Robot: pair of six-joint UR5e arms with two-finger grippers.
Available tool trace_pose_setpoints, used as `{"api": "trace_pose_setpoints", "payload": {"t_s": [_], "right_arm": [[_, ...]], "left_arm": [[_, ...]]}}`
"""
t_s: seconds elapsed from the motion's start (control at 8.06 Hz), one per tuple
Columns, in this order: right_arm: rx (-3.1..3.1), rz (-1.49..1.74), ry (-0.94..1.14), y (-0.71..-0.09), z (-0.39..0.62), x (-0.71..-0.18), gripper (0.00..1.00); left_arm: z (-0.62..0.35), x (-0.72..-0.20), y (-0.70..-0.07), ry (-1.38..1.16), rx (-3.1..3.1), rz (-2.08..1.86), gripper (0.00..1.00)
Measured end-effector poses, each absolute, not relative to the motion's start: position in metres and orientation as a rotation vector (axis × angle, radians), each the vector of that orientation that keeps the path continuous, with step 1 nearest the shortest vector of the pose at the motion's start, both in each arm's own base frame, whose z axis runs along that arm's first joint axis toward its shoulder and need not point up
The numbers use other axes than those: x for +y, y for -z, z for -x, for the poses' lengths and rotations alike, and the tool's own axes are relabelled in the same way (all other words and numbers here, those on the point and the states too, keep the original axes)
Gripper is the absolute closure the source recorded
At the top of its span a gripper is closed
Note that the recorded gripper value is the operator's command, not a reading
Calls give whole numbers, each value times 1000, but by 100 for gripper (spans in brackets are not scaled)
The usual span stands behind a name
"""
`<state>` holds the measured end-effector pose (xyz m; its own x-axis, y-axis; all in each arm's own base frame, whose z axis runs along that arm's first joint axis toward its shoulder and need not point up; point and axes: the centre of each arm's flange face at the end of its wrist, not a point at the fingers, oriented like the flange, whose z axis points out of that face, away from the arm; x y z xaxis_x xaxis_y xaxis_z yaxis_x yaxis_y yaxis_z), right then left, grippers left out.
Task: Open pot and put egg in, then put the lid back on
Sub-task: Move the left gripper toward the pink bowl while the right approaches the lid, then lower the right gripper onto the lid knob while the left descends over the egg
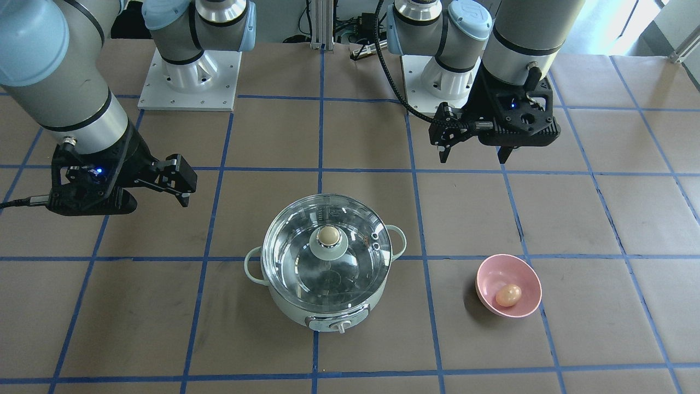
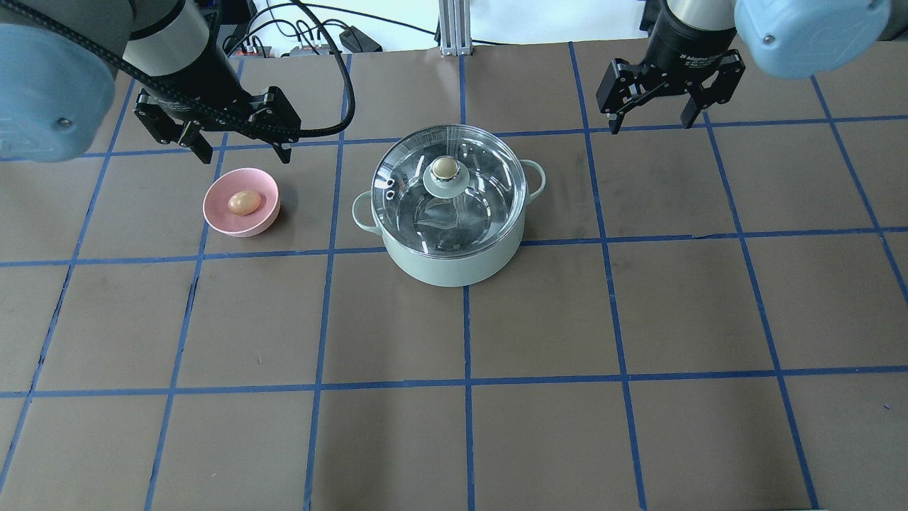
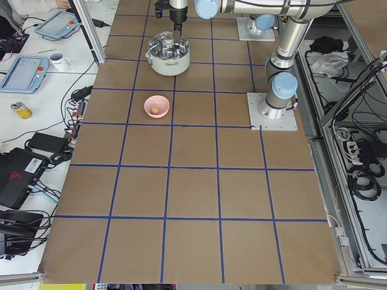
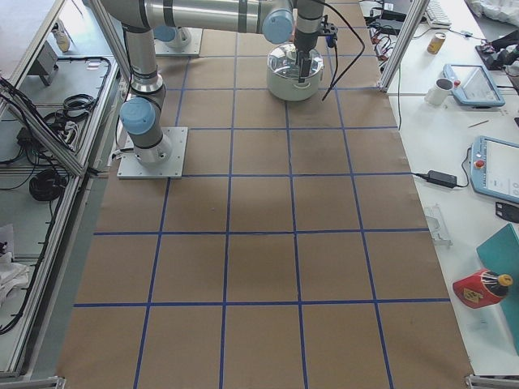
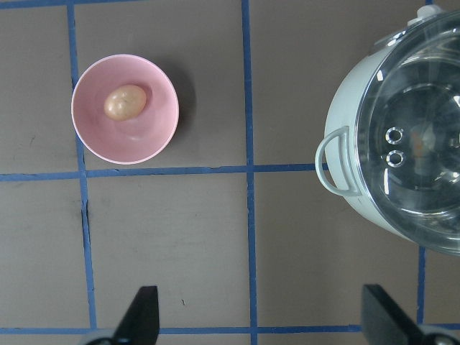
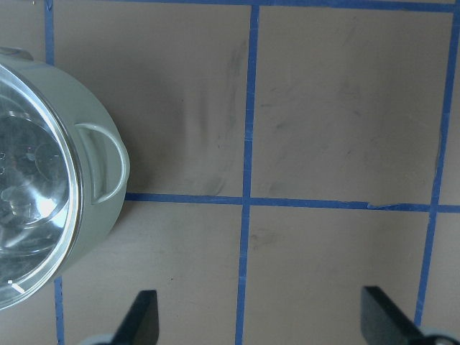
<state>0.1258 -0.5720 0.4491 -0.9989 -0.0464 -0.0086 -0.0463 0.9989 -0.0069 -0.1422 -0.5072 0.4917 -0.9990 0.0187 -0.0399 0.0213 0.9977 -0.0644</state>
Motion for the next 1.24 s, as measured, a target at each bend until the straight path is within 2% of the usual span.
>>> {"api": "trace_pose_setpoints", "payload": {"t_s": [0.37, 0.62, 0.87, 1.24], "right_arm": [[3142, 64, 12, -449, -125, -571, 0], [3149, 66, 13, -449, -124, -571, 0], [3138, 70, 56, -453, -130, -572, 0], [3124, 28, 125, -452, -213, -568, 0]], "left_arm": [[142, -513, -481, 67, 3102, -33, 0], [134, -529, -459, 7, 3072, -213, 0], [80, -558, -441, 15, 3032, -372, 0], [9, -618, -380, 156, 2961, -547, 0]]}}
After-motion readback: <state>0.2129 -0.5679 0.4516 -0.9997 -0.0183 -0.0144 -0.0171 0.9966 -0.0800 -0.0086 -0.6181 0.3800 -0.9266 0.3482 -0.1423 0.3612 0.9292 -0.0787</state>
